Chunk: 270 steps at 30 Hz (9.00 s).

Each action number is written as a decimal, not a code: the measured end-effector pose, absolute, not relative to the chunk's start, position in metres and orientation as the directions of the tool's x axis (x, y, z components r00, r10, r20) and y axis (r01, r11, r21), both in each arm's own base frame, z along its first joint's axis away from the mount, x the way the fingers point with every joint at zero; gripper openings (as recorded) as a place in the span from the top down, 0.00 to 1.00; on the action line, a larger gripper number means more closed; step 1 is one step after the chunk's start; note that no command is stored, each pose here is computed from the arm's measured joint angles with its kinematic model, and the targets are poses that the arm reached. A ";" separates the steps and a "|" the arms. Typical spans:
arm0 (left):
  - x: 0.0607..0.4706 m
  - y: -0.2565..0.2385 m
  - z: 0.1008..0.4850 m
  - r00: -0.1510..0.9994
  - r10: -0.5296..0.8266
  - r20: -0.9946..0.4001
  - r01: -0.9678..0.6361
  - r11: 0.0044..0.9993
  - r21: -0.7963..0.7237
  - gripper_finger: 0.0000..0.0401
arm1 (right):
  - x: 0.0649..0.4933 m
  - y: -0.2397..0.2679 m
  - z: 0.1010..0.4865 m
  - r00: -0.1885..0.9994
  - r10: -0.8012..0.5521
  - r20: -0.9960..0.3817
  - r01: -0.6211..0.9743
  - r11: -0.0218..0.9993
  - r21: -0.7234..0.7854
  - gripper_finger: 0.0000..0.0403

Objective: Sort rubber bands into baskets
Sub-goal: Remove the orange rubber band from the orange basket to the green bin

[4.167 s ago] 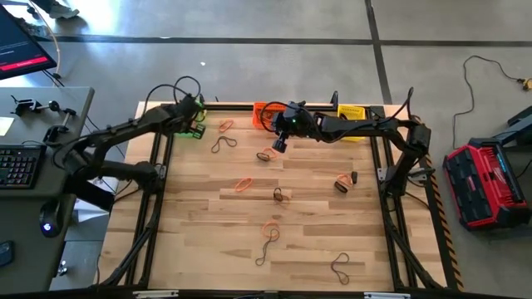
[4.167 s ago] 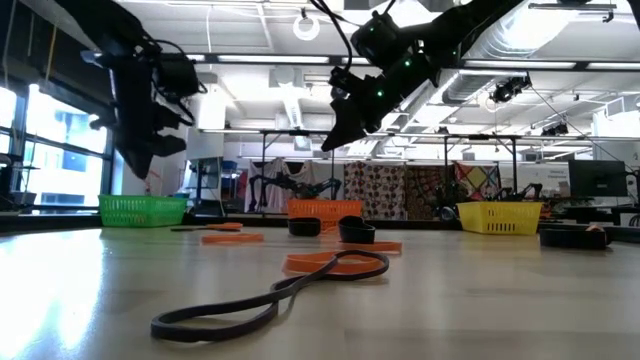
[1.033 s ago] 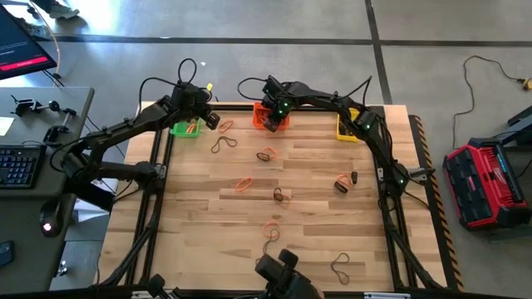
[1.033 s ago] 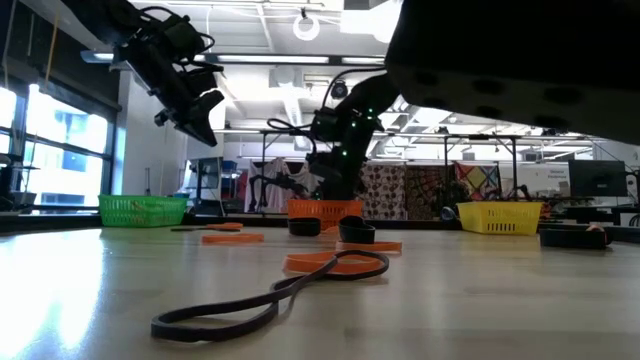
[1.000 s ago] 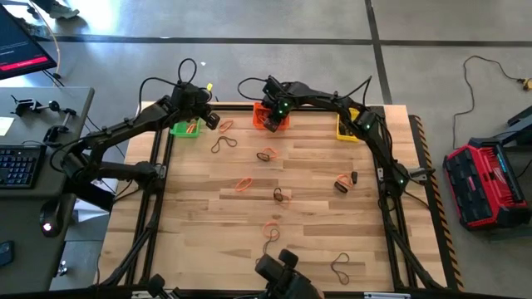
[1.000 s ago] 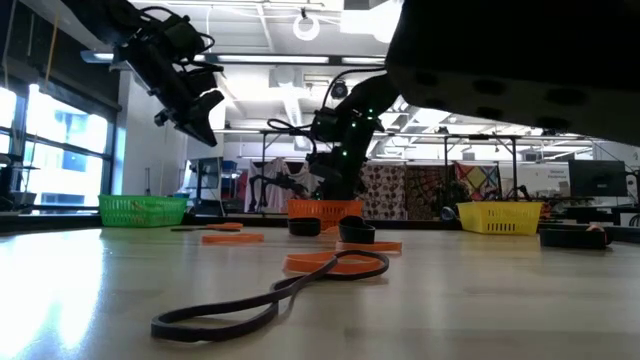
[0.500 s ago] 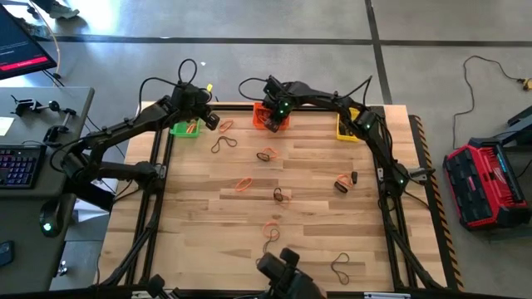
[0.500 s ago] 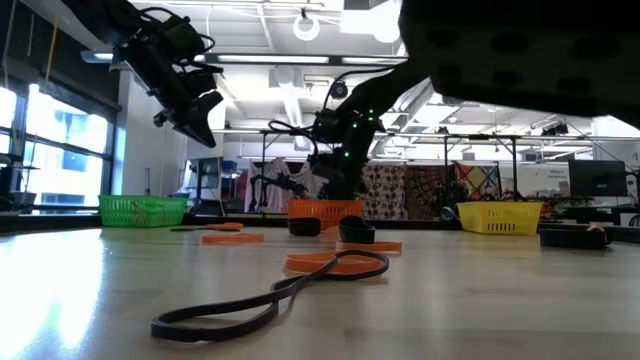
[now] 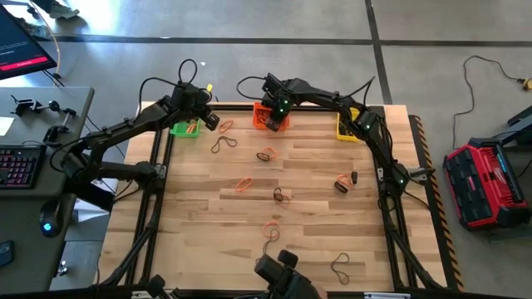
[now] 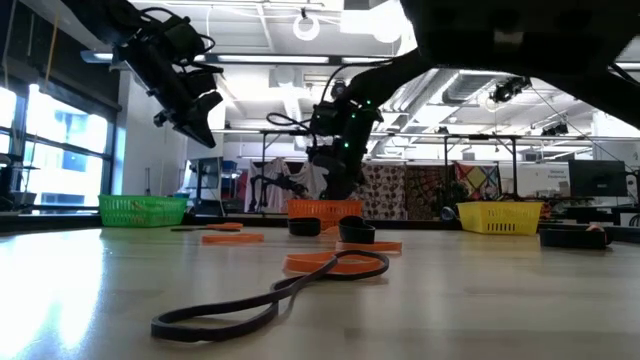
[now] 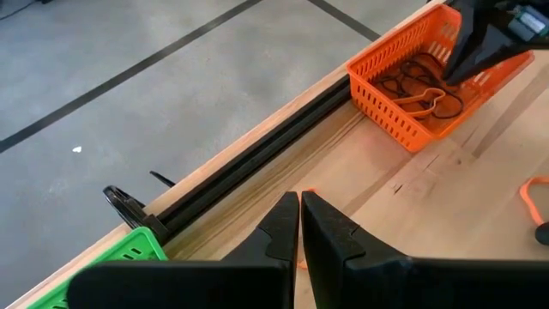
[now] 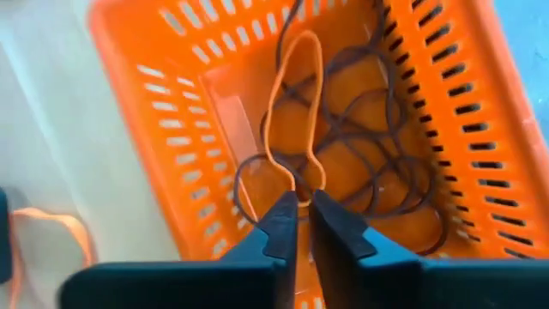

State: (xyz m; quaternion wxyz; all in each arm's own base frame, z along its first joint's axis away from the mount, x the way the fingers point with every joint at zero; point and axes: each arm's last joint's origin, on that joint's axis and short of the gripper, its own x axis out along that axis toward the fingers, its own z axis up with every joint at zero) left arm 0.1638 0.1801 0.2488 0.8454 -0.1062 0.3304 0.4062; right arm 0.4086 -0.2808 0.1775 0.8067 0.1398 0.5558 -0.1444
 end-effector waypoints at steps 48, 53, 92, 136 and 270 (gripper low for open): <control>0.167 0.175 0.247 0.457 0.597 -0.659 -0.738 0.669 0.094 0.98 | 0.404 -0.282 0.209 0.482 -0.139 -0.865 0.388 0.919 0.068 1.00; 0.168 0.174 0.247 0.478 0.578 -0.661 -0.717 0.692 0.085 0.98 | 0.406 -0.271 0.231 0.529 -0.161 -0.833 0.347 0.937 0.039 1.00; 0.212 0.116 0.215 0.805 0.363 -0.469 -0.217 0.916 0.336 0.65 | 0.469 -0.156 0.256 0.691 -0.041 -0.722 -0.104 0.982 -0.155 1.00; 0.213 0.111 0.212 0.777 0.390 -0.494 -0.216 0.902 0.374 0.77 | 0.474 -0.144 0.257 0.708 0.016 -0.706 -0.156 0.979 -0.134 1.00; 0.136 0.157 0.203 -0.063 0.591 -0.804 -0.853 0.387 0.351 1.00 | 0.443 -0.170 0.274 0.637 -0.021 -0.771 -0.121 0.985 -0.127 1.00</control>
